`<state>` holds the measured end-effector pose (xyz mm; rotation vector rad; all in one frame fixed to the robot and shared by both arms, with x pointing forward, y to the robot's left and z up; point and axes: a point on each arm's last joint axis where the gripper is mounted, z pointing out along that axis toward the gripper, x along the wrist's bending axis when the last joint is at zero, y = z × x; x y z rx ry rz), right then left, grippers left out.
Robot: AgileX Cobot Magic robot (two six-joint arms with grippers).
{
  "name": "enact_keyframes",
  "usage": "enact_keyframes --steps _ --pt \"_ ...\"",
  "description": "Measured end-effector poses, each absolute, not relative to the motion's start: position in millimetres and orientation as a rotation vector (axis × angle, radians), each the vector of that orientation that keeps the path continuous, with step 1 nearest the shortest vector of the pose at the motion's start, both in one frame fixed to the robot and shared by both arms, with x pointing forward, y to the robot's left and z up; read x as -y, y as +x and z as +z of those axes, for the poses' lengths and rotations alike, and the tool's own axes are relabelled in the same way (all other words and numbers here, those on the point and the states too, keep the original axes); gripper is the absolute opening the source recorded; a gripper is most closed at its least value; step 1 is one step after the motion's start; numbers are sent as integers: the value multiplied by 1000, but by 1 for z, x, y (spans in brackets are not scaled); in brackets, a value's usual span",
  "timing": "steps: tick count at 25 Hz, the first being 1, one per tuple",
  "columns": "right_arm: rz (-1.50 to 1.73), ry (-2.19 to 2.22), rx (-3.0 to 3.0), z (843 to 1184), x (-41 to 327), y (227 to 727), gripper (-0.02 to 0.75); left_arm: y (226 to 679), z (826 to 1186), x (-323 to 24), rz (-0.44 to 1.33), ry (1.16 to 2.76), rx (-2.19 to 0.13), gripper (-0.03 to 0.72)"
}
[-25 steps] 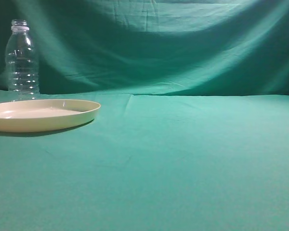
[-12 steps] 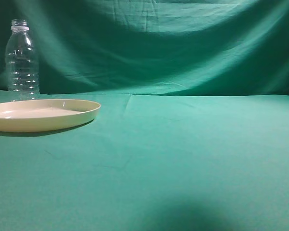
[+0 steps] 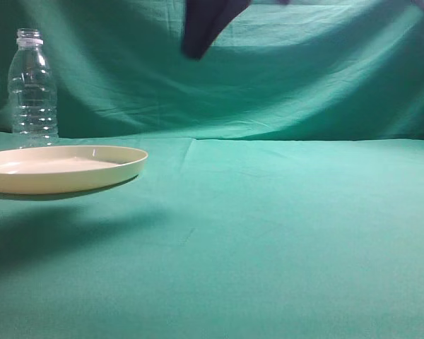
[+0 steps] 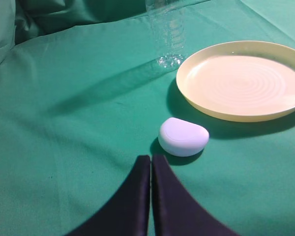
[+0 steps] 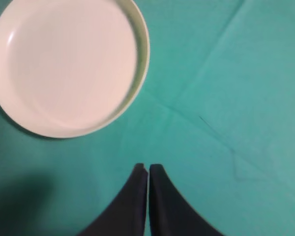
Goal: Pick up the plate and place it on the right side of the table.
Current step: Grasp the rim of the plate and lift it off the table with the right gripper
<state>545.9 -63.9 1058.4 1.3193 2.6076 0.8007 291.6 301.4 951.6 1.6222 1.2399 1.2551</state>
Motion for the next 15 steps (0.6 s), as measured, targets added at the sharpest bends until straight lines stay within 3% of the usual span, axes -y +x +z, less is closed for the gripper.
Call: enact_keyframes --steps 6,13,15 --pt "736 1263 -2694 1011 5 581 0 292 952 -301 1255 1622 -1240 0" --pt "722 1281 -2721 971 -17 606 386 292 952 -301 1255 1622 -1240 0" --pt "736 1274 -2709 967 -19 609 415 292 952 -301 1255 1622 -1240 0"
